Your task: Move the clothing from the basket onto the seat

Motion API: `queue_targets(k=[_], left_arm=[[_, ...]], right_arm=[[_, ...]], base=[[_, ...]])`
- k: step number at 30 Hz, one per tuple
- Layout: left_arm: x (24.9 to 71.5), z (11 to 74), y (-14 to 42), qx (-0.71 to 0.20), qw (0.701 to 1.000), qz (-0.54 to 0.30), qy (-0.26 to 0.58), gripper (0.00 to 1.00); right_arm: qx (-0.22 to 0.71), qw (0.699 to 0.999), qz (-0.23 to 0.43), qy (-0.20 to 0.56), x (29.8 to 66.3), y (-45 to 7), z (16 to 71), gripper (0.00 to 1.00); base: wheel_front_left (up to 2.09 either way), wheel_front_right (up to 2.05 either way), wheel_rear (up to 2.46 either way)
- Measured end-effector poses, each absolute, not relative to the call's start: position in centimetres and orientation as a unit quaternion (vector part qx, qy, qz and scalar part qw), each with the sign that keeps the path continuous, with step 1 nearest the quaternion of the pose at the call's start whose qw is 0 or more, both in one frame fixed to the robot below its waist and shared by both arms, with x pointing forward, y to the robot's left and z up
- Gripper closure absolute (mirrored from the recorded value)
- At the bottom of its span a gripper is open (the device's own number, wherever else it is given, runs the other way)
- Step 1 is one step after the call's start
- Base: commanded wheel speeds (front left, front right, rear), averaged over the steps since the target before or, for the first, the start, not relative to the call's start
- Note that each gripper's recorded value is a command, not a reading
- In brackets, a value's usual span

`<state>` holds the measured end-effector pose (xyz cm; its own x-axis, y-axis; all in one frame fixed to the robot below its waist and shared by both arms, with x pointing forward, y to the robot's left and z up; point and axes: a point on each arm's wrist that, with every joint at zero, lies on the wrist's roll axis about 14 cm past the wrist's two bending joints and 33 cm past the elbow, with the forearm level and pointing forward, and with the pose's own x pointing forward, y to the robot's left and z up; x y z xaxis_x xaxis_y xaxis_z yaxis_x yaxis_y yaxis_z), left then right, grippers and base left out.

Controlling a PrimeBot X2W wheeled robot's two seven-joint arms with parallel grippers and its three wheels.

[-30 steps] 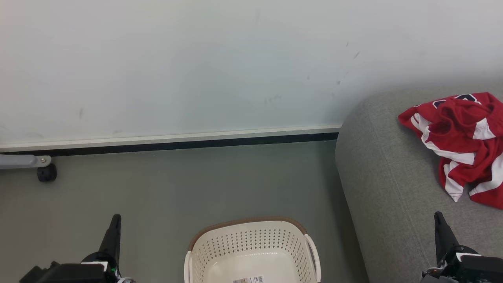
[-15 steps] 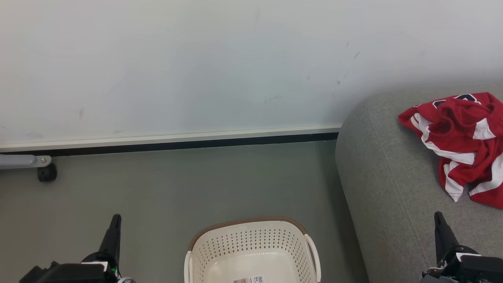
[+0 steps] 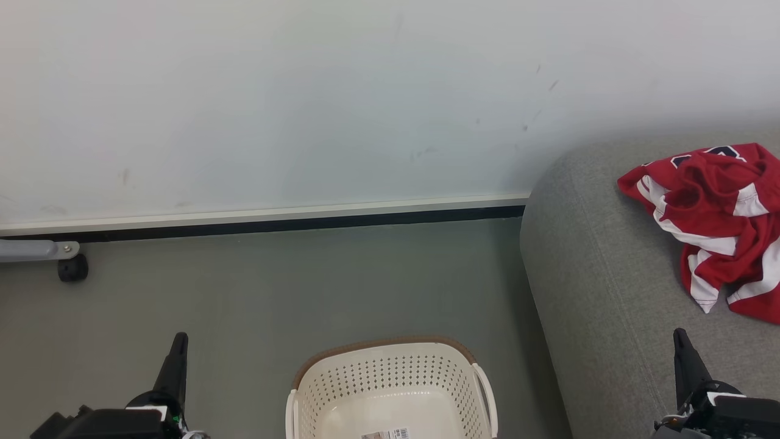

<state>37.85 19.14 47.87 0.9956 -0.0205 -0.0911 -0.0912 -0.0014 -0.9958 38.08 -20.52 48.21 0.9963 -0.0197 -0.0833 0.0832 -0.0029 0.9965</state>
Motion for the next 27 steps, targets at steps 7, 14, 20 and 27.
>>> queue_targets(k=[7, 14, 20, 27], left_arm=[[37.85, 47.86, 19.14, -0.707, 0.706, 0.025, 0.040, 1.00], [37.85, 47.86, 19.14, -0.707, 0.706, 0.025, 0.040, 1.00], [37.85, 47.86, 19.14, -0.707, 0.706, 0.025, 0.040, 1.00], [37.85, 47.86, 19.14, -0.707, 0.706, 0.025, 0.040, 1.00]], right_arm=[[0.707, 0.706, -0.036, 0.022, 38.08, -20.52, 48.21, 1.00], [0.707, 0.706, -0.036, 0.022, 38.08, -20.52, 48.21, 1.00], [0.707, 0.706, -0.036, 0.022, 38.08, -20.52, 48.22, 1.00], [0.707, 0.706, -0.036, 0.022, 38.08, -20.52, 48.25, 1.00]], base=[[0.00, 0.00, 0.00], [0.00, 0.00, 0.00], [0.00, 0.00, 0.00], [0.00, 0.00, 0.00]])
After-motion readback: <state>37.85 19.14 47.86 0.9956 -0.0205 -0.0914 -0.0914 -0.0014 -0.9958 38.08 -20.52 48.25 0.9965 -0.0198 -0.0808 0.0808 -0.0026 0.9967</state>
